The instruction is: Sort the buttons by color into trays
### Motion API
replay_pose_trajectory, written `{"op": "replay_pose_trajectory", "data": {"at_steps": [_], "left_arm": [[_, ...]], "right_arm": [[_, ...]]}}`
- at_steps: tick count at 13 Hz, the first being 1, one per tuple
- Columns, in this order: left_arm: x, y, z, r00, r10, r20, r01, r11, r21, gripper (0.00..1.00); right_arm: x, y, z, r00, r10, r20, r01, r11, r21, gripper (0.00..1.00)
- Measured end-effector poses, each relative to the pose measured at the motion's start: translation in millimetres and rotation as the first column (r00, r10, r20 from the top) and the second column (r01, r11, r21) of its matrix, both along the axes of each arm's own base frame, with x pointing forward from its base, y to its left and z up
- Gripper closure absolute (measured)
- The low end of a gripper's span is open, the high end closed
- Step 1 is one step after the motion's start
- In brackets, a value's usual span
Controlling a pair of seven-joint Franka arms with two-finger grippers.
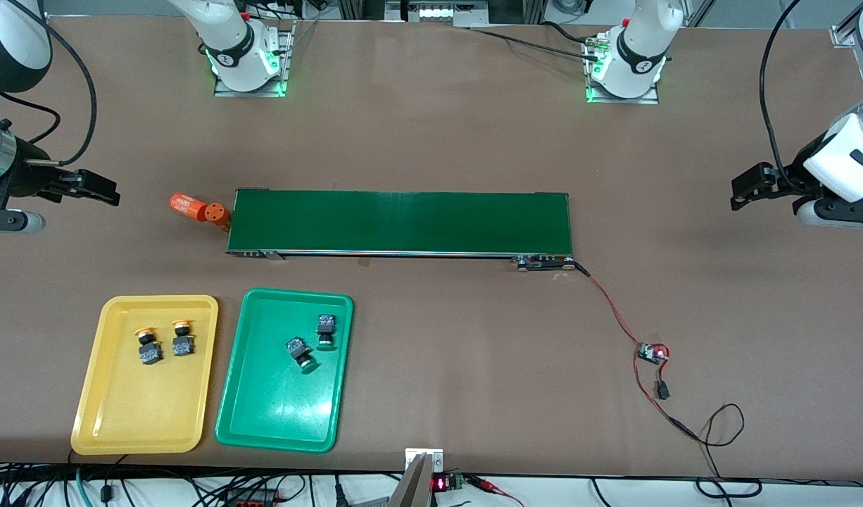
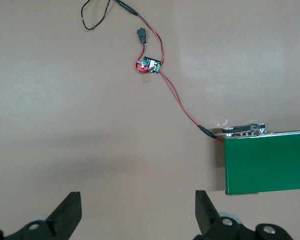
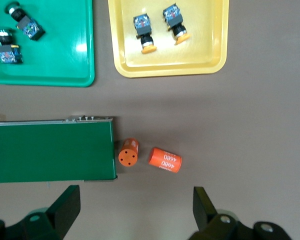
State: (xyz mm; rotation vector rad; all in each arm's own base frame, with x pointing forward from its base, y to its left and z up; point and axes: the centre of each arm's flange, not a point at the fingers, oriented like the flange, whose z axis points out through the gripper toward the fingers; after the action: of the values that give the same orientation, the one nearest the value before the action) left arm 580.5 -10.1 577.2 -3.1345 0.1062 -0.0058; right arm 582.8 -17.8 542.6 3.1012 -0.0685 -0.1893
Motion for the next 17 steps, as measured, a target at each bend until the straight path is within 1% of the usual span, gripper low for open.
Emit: {"op": "replay_pose_trajectory", "data": {"at_steps": [4, 17], "left_arm": [[0.0, 0.0, 0.0, 1.0, 0.0, 0.0, 0.0, 1.0, 0.0, 0.0], [0.0, 0.0, 0.0, 1.0, 0.0, 0.0, 0.0, 1.0, 0.0, 0.0]], "right_arm": [[-2.7, -0.5, -0.7, 1.0, -0.002, -0.021, 0.002, 1.0, 0.0, 0.0], [-3.1, 3.9, 0.2, 1.0, 0.004, -0.025, -0.004, 1.0, 0.002, 0.0]]}}
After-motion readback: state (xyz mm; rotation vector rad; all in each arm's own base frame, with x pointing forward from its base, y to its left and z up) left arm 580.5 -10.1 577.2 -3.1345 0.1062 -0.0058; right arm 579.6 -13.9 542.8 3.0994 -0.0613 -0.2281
